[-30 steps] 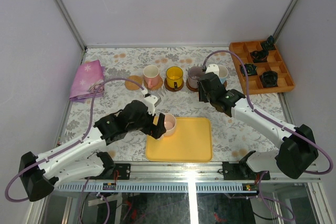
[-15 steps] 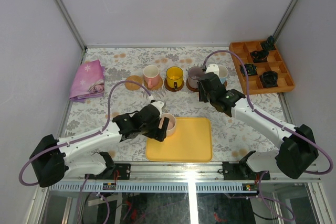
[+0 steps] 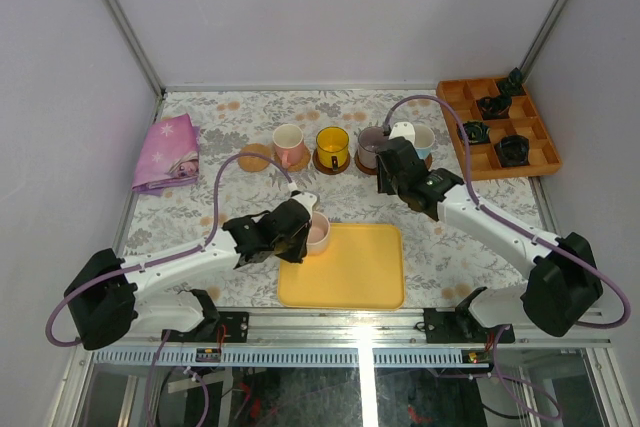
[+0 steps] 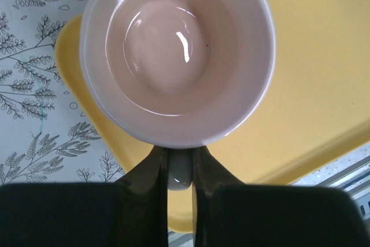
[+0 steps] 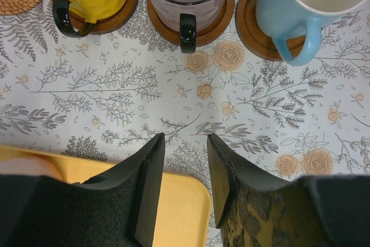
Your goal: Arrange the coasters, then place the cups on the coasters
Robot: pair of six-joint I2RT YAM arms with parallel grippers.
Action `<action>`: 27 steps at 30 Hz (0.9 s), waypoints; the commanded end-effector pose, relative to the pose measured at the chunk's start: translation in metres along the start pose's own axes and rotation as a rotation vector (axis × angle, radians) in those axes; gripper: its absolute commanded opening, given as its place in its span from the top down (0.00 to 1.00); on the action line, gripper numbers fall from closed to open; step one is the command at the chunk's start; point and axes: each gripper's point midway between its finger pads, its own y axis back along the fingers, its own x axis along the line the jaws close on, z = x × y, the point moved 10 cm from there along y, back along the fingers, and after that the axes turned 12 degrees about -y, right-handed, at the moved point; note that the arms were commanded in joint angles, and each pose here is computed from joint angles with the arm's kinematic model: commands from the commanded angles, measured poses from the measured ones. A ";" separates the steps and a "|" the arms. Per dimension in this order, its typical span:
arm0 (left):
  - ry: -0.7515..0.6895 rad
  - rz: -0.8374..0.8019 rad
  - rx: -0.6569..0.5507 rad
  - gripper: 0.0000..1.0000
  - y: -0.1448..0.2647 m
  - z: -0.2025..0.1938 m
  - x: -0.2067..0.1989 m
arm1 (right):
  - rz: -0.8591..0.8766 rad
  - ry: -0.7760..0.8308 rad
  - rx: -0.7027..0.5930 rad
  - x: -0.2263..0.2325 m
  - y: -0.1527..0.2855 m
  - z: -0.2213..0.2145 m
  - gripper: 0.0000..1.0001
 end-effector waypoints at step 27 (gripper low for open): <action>0.230 0.510 -0.479 1.00 0.065 0.120 0.126 | 0.143 0.033 -0.099 0.047 -0.024 0.055 1.00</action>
